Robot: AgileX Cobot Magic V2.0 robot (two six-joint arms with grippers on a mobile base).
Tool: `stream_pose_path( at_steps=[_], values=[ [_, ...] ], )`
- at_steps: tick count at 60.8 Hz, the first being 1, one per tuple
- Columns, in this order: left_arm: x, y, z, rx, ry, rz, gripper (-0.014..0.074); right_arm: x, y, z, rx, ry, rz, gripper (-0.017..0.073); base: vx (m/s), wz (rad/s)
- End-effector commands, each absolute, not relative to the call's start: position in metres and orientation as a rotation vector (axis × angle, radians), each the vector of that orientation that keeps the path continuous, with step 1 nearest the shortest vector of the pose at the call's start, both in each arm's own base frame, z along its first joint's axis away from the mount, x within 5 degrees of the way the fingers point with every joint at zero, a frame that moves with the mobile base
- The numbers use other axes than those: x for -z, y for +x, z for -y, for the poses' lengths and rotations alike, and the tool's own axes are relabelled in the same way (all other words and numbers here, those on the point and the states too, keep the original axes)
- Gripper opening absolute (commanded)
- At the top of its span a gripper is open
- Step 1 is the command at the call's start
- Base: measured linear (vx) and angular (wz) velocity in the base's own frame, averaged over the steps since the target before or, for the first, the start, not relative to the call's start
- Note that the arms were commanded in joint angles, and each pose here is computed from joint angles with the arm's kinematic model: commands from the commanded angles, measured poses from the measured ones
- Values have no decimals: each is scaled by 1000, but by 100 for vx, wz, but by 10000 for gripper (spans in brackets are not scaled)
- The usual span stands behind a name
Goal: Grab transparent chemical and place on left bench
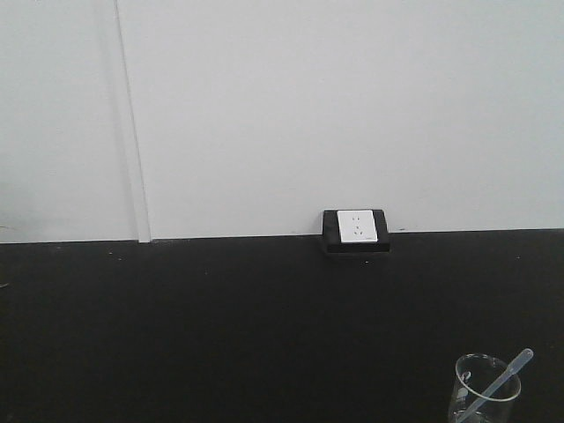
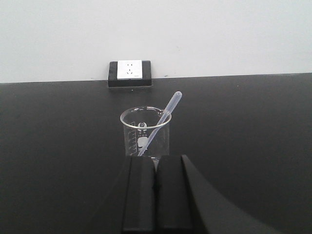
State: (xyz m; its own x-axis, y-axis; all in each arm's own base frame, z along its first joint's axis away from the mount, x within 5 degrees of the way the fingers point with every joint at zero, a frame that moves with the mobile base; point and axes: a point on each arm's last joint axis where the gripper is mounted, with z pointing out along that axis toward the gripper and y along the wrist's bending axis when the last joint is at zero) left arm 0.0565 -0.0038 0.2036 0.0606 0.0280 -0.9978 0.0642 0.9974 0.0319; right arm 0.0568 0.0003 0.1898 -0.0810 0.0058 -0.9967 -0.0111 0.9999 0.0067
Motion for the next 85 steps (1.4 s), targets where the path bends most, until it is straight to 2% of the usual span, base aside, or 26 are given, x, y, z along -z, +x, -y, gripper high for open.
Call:
stream_pose_path(
  at_steps=[1, 57, 70, 85],
  values=[
    [-206, 55, 4, 35, 64, -1429, -3, -196, 57, -1, -6, -13, -1571, -4, 0, 0],
    [-206, 55, 4, 35, 64, -1429, -3, -199, 57, -1, -11, -13, -1538, -4, 0, 0],
    [-206, 55, 4, 35, 64, -1429, -3, -223, 55, -1, -124, 70, -1363, -3, 0, 0],
    [-206, 55, 4, 35, 64, -1429, -3, -273, 68, -1, -46, 17, -1470, -3, 0, 0]
  ],
)
